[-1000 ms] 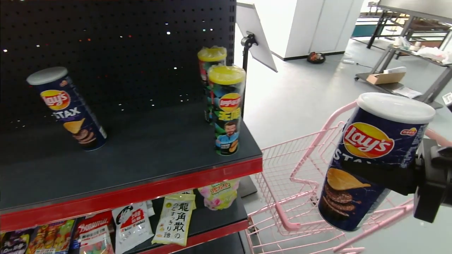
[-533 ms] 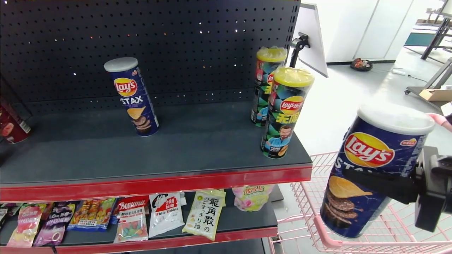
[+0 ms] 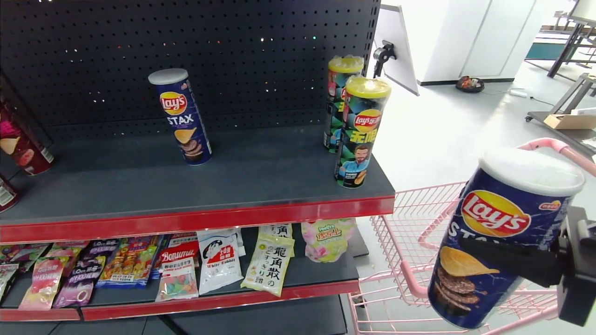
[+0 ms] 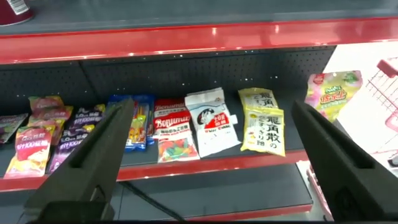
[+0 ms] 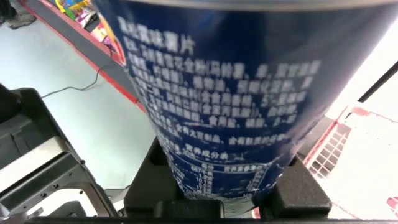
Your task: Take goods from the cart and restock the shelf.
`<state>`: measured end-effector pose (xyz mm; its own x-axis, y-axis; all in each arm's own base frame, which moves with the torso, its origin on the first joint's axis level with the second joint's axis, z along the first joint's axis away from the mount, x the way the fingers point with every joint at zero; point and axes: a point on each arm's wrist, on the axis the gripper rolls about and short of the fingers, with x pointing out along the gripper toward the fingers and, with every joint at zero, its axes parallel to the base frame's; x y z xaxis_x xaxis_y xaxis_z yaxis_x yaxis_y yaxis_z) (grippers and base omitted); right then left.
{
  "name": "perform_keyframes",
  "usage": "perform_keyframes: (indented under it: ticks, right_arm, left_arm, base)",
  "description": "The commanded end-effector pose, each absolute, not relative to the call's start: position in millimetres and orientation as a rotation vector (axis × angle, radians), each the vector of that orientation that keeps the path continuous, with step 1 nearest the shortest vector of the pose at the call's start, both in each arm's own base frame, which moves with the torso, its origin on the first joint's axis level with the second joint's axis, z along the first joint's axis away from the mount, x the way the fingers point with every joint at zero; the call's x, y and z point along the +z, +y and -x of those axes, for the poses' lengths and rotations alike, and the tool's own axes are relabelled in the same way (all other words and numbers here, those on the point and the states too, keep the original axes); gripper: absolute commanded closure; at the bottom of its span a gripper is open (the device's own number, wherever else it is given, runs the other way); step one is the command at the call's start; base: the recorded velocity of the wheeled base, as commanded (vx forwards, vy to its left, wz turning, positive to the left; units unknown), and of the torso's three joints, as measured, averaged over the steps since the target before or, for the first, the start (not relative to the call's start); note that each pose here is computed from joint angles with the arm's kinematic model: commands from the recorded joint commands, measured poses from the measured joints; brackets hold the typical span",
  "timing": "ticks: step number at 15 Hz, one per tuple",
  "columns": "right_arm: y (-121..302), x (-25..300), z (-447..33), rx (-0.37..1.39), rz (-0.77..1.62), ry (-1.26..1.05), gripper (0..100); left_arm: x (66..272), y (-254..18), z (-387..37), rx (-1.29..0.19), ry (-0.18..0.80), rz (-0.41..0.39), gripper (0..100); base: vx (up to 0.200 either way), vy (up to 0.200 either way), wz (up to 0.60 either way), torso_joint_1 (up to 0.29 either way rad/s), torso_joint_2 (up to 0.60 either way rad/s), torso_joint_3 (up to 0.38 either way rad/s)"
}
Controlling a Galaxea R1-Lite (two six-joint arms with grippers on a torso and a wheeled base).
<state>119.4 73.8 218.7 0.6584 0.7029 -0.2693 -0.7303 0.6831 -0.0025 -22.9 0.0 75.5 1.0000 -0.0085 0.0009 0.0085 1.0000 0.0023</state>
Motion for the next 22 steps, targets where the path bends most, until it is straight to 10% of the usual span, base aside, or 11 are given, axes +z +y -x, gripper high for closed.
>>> perform_keyframes:
  ticks: [1, 22]
  right_arm:
    - [76.6, 220.5, -118.7, 0.834, 0.116, 0.249, 100]
    - [82.4, 221.5, -118.5, 0.876, 0.177, 0.207, 100]
  left_arm:
    - [75.5, 0.0, 22.8, -0.008, 0.0, -0.003, 0]
    - [75.5, 0.0, 22.8, -0.008, 0.0, -0.002, 0]
  base:
    - [0.0, 0.2, 0.0, 0.007, 0.01, -0.007]
    - [0.0, 0.171, 0.0, 0.005, 0.0, 0.002]
